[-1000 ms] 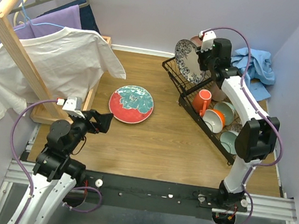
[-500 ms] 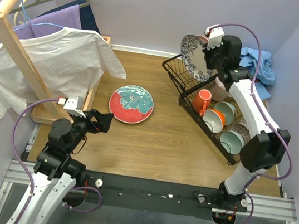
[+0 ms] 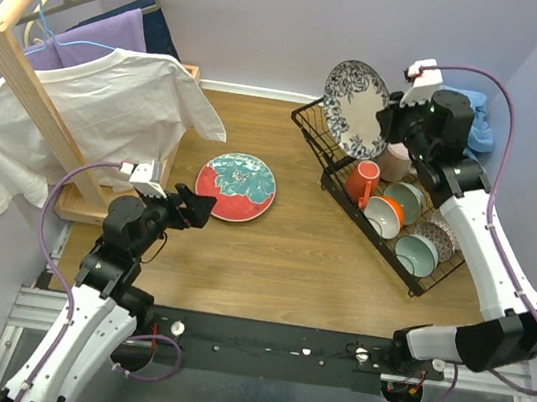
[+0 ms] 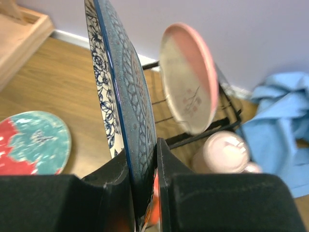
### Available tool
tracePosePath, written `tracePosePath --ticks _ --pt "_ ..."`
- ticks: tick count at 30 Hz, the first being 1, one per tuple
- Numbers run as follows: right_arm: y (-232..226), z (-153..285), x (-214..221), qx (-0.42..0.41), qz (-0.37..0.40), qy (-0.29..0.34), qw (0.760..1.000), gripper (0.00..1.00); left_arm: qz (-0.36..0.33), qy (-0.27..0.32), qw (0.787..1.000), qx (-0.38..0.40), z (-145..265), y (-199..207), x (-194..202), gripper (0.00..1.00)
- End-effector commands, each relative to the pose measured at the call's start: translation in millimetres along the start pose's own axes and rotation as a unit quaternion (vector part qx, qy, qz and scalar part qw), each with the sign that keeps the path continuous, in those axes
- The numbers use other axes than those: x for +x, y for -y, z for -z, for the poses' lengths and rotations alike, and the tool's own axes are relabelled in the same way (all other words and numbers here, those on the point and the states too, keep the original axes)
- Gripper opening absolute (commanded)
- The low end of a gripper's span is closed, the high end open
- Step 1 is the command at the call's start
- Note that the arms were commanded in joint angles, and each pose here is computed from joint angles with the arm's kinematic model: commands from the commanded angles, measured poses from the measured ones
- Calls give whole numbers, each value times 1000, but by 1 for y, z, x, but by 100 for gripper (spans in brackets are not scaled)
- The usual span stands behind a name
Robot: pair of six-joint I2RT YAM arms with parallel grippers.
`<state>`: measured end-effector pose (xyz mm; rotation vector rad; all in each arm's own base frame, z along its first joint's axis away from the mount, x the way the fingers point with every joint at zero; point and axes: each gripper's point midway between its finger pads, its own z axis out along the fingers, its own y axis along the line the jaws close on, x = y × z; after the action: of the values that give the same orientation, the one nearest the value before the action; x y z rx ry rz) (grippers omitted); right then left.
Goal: Unload the mixed dishes from the dish rack
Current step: Pick up the plate from the dish rack.
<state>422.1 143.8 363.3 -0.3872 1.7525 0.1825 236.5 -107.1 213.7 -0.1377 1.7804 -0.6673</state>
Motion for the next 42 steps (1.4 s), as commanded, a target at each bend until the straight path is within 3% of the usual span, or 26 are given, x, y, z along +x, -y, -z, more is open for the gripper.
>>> tracePosePath --ticks 1,8,13,15,24,30,35,42 --pt "-27 26 -30 -53 -117 85 988 1 32 8 998 52 -15 22 -8 99" --pt "-70 46 19 -143 -242 53 958 1 62 -3 995 80 -33 35 -7 99" --pt "-97 57 40 -206 -345 57 914 1 89 -28 991 92 -47 45 5 99" --pt "-108 59 64 -225 -390 29 892 1 93 -27 991 90 -51 48 6 99" --pt "-131 72 91 -288 -477 17 830 1 145 -62 983 98 -71 71 33 99" --pt "-140 79 102 -314 -504 3 805 1 185 -71 976 88 -82 77 45 98" --pt "-143 81 113 -319 -510 -9 799 1 210 -73 970 97 -87 86 48 95" --pt "-147 84 127 -322 -520 -24 791 1 231 -82 963 116 -89 101 52 80"
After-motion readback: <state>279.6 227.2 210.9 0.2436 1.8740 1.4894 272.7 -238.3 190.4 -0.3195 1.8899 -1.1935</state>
